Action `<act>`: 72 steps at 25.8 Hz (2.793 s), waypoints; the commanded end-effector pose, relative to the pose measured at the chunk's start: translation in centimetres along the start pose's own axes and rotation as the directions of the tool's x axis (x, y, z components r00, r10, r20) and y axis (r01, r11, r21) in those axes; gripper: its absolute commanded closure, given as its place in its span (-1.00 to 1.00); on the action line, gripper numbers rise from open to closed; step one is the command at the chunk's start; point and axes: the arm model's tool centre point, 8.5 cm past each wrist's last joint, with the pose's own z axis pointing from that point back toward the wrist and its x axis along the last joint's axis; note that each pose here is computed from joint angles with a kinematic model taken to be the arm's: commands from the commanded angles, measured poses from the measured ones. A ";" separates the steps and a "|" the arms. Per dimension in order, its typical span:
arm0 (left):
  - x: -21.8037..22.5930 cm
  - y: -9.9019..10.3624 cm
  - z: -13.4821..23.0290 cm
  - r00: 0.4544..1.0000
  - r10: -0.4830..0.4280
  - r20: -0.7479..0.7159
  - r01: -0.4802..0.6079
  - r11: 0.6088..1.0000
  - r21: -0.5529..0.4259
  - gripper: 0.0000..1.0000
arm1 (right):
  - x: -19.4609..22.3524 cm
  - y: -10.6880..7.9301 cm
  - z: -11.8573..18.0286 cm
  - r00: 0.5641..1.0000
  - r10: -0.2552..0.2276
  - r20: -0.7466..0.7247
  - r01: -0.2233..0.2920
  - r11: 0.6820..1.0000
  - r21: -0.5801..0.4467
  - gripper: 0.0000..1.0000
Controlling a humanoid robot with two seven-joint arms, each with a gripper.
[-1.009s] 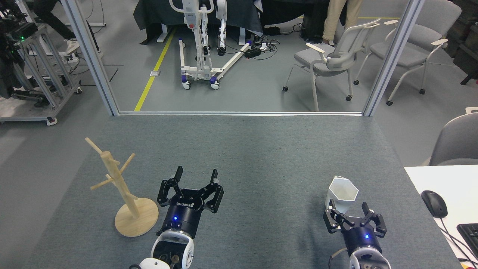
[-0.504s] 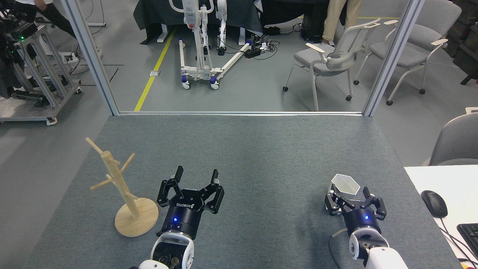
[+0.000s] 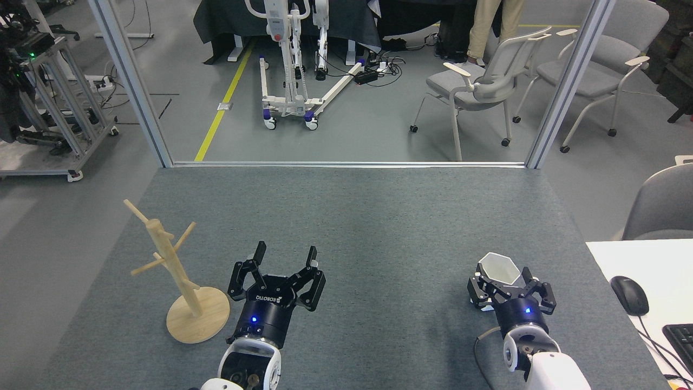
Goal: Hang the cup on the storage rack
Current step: 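Hold the white cup steady in the right gripper, then lift the cup with the right arm toward the table center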
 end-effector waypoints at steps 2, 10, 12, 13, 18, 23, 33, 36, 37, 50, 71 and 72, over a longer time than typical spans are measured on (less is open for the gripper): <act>0.1 0.1 -0.1 1.000 0.001 0.010 -0.001 1.000 0.002 -1.00 | 0.3 0.4 0.0 1.000 0.002 0.008 -0.003 1.000 0.013 -1.00; 0.3 0.0 0.0 1.000 0.004 0.028 -0.004 1.000 -0.001 -1.00 | 1.6 0.1 -0.7 0.999 0.017 0.038 -0.018 1.000 0.019 -1.00; 0.3 -0.1 0.0 1.000 0.005 0.027 -0.005 1.000 -0.003 -1.00 | 1.8 0.2 -0.9 0.999 0.022 0.041 -0.023 0.999 0.024 -1.00; 0.3 -0.1 0.0 1.000 0.005 0.027 -0.005 1.000 -0.003 -1.00 | 1.8 0.1 -1.0 0.999 0.022 0.041 -0.023 0.999 0.026 -1.00; 0.3 -0.1 0.0 1.000 0.005 0.027 -0.005 1.000 -0.003 -1.00 | 2.0 -0.1 -1.2 0.999 0.025 0.041 -0.026 0.999 0.023 -0.84; 0.3 -0.1 0.1 1.000 0.005 0.027 -0.005 1.000 -0.004 -1.00 | 2.0 -0.3 -1.3 0.999 0.027 0.038 -0.028 0.999 0.019 0.15; 0.3 -0.4 0.4 1.000 0.006 0.027 -0.006 1.000 -0.014 -1.00 | 4.1 -8.1 -2.6 0.996 0.011 0.092 -0.013 1.000 0.016 0.86; 0.2 -0.5 0.5 1.000 0.003 0.027 -0.003 1.000 -0.014 -1.00 | 5.9 -12.0 -2.8 0.994 0.010 0.109 -0.011 1.000 0.003 0.85; 0.2 -0.4 0.4 1.000 0.003 0.027 -0.003 1.000 -0.011 -1.00 | 7.2 -13.1 -2.8 0.992 0.021 0.125 -0.020 1.000 -0.009 0.85; 2.7 0.1 0.9 0.974 0.036 0.222 -0.050 0.997 0.056 -1.00 | 20.9 -24.8 0.0 0.988 0.051 0.144 -0.039 0.996 -0.084 0.85; 10.0 -1.4 2.7 0.986 0.056 0.158 -0.058 0.998 0.007 -0.99 | 25.0 -27.9 3.8 0.986 0.064 0.153 -0.046 0.992 -0.114 0.92; 10.3 -1.1 2.2 0.986 0.059 0.153 -0.062 0.998 0.017 -0.98 | 25.0 -27.9 3.8 0.987 0.062 0.151 -0.046 0.994 -0.103 0.92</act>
